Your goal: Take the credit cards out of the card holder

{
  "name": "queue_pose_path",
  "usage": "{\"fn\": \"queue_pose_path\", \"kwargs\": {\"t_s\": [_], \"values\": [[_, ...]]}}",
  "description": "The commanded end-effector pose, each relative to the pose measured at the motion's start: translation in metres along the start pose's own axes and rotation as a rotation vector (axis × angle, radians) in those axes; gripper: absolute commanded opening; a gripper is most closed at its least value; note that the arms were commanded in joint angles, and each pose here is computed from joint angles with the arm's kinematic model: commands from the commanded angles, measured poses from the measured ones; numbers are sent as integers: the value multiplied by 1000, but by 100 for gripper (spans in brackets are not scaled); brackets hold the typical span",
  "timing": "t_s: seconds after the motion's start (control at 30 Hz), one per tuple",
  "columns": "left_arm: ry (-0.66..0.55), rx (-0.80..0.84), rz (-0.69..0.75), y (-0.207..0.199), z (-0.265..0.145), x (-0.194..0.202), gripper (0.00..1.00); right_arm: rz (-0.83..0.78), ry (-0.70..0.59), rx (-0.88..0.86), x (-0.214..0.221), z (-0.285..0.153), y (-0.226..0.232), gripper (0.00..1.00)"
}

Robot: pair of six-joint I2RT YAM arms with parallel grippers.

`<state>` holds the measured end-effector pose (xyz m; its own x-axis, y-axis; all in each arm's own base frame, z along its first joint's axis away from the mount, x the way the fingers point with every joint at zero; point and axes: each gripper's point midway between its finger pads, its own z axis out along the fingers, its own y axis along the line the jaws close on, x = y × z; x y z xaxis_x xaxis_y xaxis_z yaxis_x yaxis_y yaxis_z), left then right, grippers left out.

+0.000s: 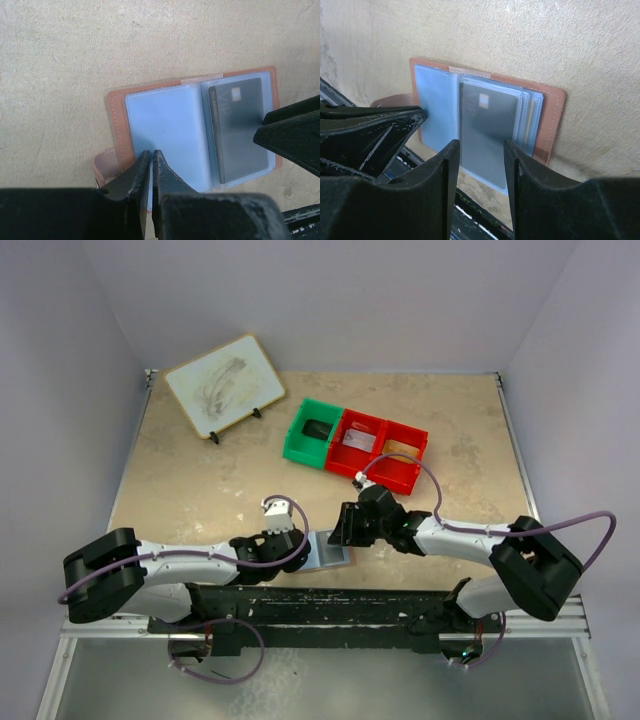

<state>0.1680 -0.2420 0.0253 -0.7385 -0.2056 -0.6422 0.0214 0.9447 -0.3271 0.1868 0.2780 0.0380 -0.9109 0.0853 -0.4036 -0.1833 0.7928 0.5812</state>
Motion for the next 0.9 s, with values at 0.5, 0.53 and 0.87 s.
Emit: {"fn": "queue_pose_path", "kwargs": {"t_s": [0.5, 0.53, 0.87], "values": [[-23, -13, 3, 2, 0, -3, 1, -10, -62, 22, -15, -13, 5, 46], [-22, -11, 5, 2, 0, -3, 1, -9, -52, 21, -12, -11, 4, 46], [-16, -13, 2, 3, 0, -1, 1, 8, 2, -39, 2, 2, 7, 44]]}}
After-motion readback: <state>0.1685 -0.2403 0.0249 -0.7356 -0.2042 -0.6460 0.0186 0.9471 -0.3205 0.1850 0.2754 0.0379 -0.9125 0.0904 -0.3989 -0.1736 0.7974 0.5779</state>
